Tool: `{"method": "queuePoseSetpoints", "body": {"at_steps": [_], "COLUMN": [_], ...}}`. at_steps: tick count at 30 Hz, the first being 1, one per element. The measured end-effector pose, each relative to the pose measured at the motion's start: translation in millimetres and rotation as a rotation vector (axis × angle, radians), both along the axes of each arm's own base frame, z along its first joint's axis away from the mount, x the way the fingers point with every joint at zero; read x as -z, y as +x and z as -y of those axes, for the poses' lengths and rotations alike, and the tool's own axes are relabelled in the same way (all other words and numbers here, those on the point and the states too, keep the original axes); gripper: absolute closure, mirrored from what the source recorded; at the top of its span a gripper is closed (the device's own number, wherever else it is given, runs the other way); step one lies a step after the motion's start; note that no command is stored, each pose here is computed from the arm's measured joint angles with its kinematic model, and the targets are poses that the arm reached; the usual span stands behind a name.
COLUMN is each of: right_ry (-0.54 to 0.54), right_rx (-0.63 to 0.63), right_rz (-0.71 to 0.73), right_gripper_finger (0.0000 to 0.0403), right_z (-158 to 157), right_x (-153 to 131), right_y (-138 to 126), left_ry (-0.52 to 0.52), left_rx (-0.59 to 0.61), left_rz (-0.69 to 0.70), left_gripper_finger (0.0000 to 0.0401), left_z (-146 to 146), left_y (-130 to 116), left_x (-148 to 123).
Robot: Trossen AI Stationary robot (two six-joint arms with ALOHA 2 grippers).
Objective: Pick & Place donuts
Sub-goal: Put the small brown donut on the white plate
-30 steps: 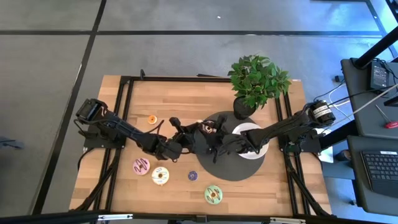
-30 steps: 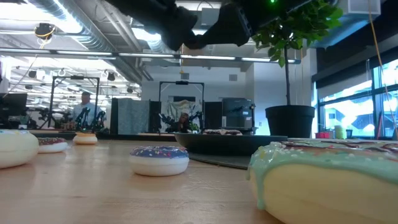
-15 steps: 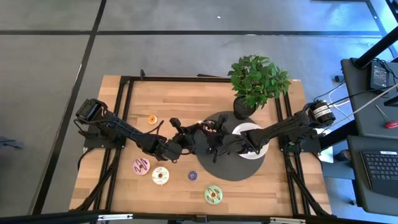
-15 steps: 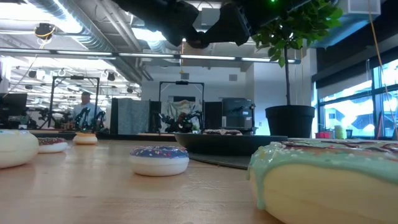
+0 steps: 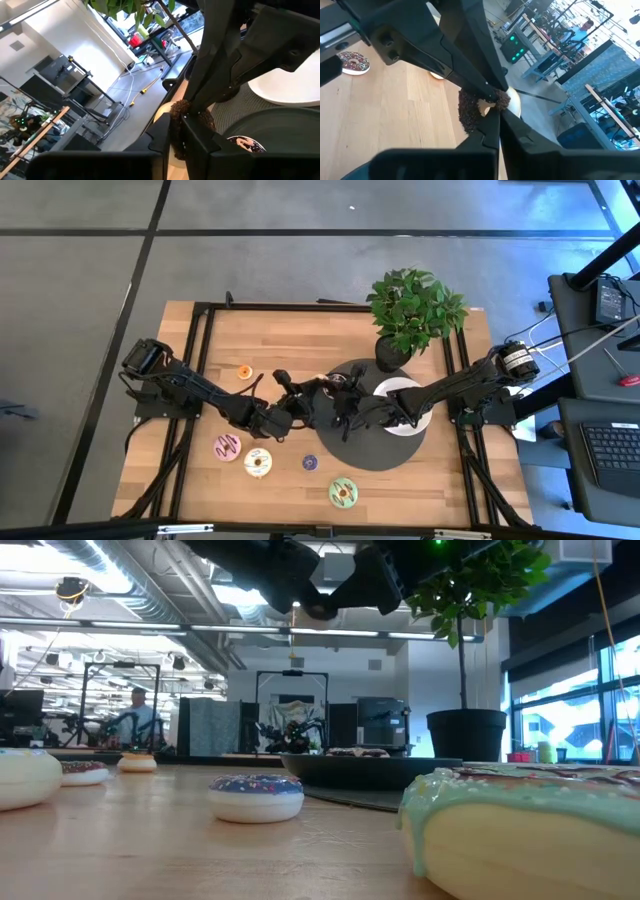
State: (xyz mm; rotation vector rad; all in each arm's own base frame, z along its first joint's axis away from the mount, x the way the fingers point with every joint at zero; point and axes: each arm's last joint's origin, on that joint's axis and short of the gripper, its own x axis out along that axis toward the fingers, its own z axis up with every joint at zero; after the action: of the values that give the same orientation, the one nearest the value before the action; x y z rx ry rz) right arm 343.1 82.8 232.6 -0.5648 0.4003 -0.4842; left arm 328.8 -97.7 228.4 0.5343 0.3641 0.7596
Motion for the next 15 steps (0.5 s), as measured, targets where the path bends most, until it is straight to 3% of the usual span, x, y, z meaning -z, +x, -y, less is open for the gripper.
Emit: {"method": "queuePoseSetpoints", "body": {"at_steps": [9,15], "right_ry": [-0.017,-0.027], "right_rx": [0.044,0.072], "right_rz": [0.000,-0.043], "right_gripper_finger": [0.0390,0.0389], "right_z": [1.2,2.8], "right_x": [0.1,2.3], "right_y": [-0.8,-4.7], "left_ry": [0.013,0.094], "left_rx": [0.019,-0.042], "left_rz": [-0.039,-0.122], "left_gripper_finger": [0.0306,0.0280], "left_z": [0.4,6.9], "left_y": [-0.7,-7.7], "left_x": [2.4,7.1]}}
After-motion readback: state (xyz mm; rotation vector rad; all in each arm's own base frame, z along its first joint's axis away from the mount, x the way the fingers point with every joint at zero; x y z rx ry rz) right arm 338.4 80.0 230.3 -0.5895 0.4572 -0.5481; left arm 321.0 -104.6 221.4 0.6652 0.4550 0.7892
